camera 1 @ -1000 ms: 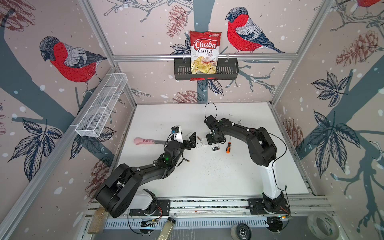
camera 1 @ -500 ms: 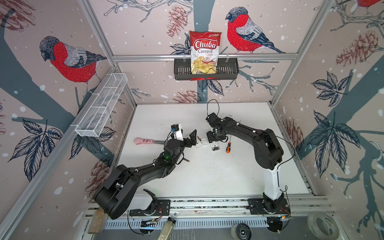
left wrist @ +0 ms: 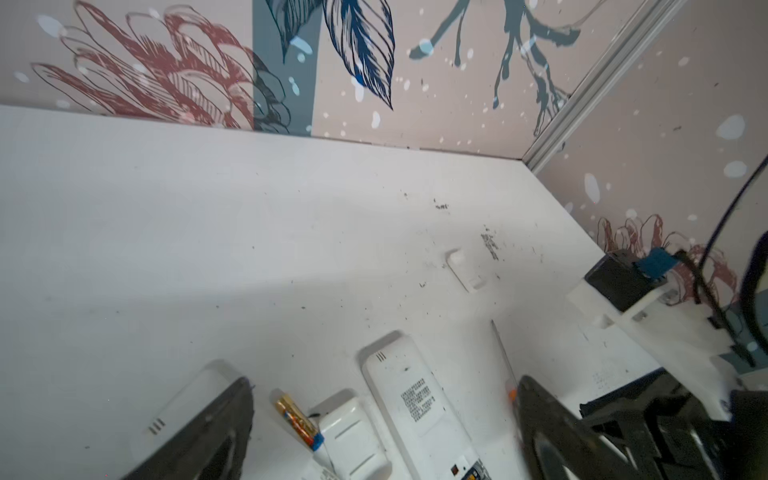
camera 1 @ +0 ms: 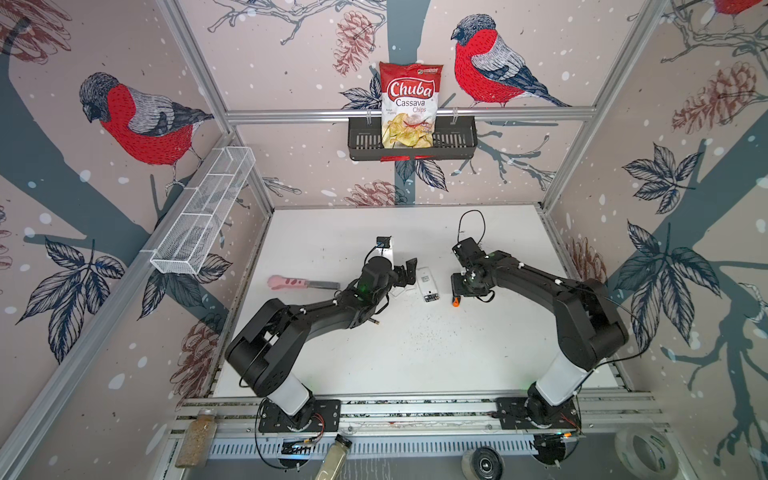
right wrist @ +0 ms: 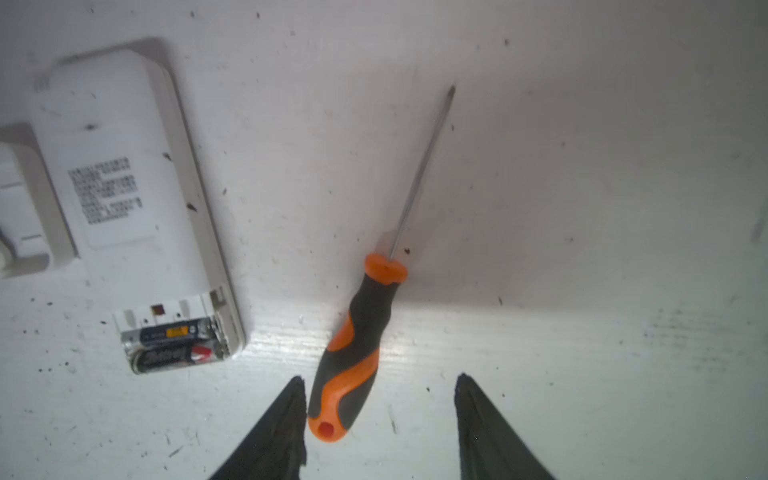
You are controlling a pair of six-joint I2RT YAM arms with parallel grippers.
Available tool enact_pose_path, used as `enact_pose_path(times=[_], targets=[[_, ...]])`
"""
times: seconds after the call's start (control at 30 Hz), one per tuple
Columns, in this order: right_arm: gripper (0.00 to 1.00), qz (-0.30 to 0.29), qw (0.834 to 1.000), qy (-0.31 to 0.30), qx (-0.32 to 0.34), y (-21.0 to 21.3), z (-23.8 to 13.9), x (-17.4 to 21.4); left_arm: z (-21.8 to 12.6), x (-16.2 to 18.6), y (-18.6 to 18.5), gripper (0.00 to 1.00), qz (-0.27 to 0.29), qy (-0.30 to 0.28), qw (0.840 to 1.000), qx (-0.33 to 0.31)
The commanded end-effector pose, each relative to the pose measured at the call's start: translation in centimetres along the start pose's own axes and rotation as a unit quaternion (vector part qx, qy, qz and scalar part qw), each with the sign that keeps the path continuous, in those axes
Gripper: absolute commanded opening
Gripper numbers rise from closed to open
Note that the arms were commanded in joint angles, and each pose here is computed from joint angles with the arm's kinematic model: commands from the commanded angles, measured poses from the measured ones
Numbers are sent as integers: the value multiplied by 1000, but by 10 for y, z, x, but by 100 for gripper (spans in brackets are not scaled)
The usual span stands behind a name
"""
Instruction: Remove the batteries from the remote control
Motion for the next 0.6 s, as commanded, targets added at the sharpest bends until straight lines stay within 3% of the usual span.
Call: enact_pose_path(times=[0.0,0.23,0.57], targets=[[59,17,1000,-12,-23,-1,2,-3,11,10,-10,97,7,47,999,9],[57,16,999,1,-34,2,16,-6,33,25,-18,97,22,125,992,11],[45,5,999,19,-37,6,29,0,41,16,-17,96,37,167,985,-21]])
Point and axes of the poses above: each gripper's point midway between its finger pads, its own z axis out along the fingers, its own y axis along the line the jaws close on, x = y × z, the point moved 9 cm from there along -z, back along the fingers, and after that the axes turned 14 degrees about z, right-handed, at the moved point
